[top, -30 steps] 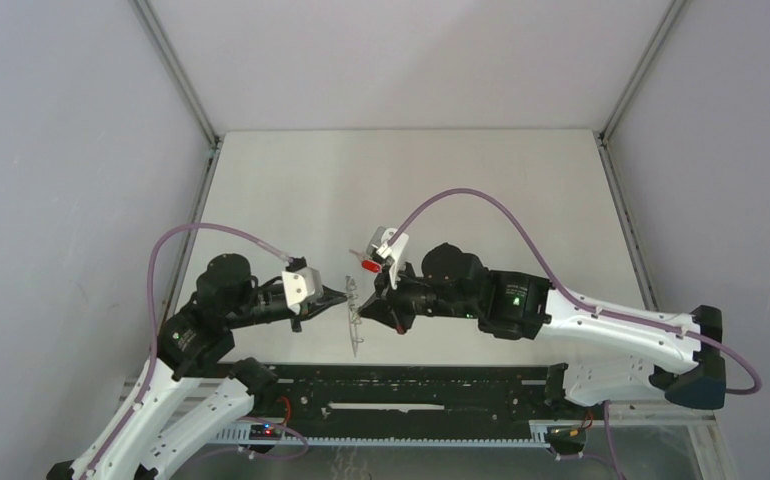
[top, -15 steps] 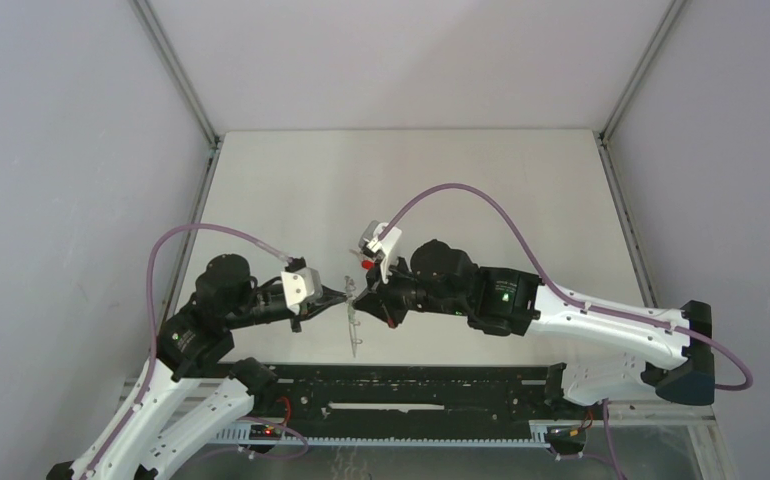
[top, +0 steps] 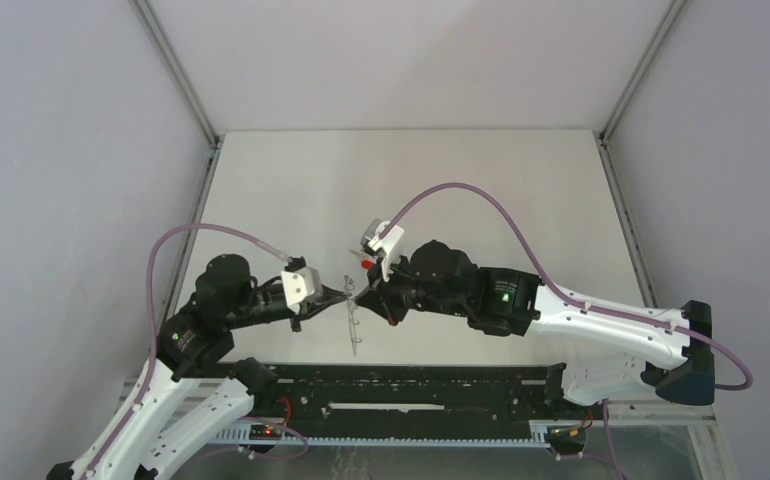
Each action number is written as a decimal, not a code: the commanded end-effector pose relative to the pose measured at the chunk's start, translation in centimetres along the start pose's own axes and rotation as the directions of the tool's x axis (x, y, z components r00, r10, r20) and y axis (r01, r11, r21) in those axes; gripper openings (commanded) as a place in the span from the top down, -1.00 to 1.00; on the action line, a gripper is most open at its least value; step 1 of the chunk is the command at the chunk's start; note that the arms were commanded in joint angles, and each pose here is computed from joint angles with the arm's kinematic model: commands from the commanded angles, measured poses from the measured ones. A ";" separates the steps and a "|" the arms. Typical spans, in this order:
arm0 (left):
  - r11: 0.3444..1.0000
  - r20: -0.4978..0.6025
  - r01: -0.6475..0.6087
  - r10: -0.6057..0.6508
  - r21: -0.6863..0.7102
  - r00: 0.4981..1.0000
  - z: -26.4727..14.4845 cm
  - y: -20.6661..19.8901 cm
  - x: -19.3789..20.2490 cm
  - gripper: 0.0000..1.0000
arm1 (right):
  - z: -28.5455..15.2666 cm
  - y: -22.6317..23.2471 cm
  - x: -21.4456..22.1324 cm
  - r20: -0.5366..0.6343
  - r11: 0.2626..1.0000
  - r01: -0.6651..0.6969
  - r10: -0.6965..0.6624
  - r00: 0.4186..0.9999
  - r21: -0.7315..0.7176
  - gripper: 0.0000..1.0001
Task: Put the keys on the keyring
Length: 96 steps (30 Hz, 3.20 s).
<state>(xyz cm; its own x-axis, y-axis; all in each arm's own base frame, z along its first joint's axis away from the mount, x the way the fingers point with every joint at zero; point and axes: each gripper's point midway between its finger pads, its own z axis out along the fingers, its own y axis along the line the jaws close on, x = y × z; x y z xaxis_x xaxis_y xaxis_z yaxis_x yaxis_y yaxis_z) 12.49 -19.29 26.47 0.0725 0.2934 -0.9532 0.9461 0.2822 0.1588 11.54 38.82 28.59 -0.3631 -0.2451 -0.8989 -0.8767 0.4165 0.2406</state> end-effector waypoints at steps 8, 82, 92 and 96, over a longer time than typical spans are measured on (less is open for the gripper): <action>1.000 0.043 -0.014 0.014 -0.008 0.999 0.1 0.2 -1.0 0.99 | -0.6 1.1 -2.9 0.084 0.999 0.022 -0.020 0.996 -0.023 1.00; 0.983 0.264 -0.031 -0.019 0.183 0.964 -1.5 -3.1 -8.8 0.99 | -3.5 0.1 -1.0 0.038 0.941 -0.154 0.173 0.984 -0.302 1.00; 0.968 0.307 -0.027 -0.052 0.249 0.950 -2.0 -4.1 -10.6 0.99 | -4.1 1.7 -1.1 0.016 0.898 -0.129 0.150 0.989 -0.421 1.00; 0.965 0.309 -0.022 -0.062 0.263 0.949 -2.0 -4.2 -10.8 0.99 | -4.1 2.0 -1.6 0.018 0.892 -0.122 0.144 0.989 -0.434 1.00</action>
<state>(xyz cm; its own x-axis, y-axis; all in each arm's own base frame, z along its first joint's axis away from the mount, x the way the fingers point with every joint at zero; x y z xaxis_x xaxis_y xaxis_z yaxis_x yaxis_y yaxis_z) 8.36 -21.78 32.46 0.0297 0.0705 -0.9971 0.9965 0.0765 0.0351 9.23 36.27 31.31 -0.4880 -0.1686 -0.8564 -0.8721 0.0540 0.4863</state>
